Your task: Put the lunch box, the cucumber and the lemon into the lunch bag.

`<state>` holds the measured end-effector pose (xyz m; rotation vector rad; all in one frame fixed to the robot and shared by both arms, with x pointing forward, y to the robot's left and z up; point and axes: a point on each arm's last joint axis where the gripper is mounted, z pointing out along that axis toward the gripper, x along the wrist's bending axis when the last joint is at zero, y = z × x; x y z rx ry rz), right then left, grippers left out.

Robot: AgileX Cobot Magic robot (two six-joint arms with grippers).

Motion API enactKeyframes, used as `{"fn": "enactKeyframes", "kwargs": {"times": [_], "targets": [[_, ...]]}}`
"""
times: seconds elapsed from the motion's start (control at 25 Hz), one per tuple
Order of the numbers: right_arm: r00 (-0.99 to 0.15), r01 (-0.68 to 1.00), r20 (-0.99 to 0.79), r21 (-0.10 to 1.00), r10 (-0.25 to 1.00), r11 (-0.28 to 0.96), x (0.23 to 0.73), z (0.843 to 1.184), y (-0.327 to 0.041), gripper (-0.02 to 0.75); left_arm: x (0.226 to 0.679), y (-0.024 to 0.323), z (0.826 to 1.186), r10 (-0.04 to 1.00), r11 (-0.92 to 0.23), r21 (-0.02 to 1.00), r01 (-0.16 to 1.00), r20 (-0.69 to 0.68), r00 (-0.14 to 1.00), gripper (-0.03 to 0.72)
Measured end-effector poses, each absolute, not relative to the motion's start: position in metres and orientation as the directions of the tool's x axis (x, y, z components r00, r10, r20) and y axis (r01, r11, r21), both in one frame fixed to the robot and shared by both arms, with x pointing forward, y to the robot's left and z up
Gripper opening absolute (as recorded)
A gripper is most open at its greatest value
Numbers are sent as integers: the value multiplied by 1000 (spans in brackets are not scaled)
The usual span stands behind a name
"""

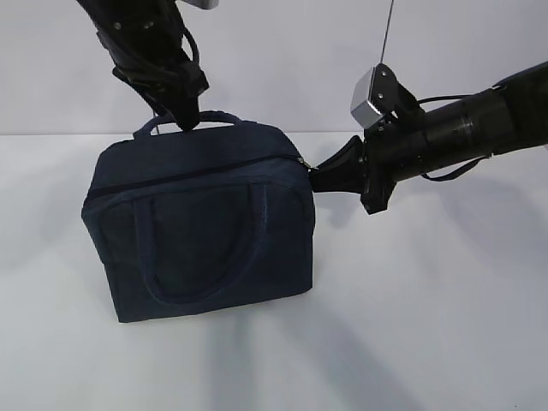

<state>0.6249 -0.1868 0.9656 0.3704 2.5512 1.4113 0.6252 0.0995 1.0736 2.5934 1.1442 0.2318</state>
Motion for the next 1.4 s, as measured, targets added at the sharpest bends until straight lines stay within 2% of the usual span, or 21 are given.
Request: {"fn": "enactKeyframes", "kwargs": {"times": [0.28,0.64,1.0,1.24,1.32,1.4], "targets": [[-948,120,-55,851,313,512,625,966,-187,-13,626,95,1073,681,-692,345,634,21,732,340],[-948,119,-56,850,312,513,625,966,-187,-13,623,88,1077,659,-683,383,622,-44,751,340],[-948,119,-56,850,312,513,625,966,-187,-13,623,88,1077,590,-743,385,547,-9,807,340],[-948,119,-56,849,313,514,625,965,-187,-13,623,88,1077,584,-748,385,541,-5,812,331],[-948,118,-58,849,312,515,625,965,-187,-13,623,88,1077,584,-748,385,541,-5,812,346],[-948,118,-59,849,314,515,625,965,-187,-13,623,88,1077,584,-748,385,541,-5,812,405]]}}
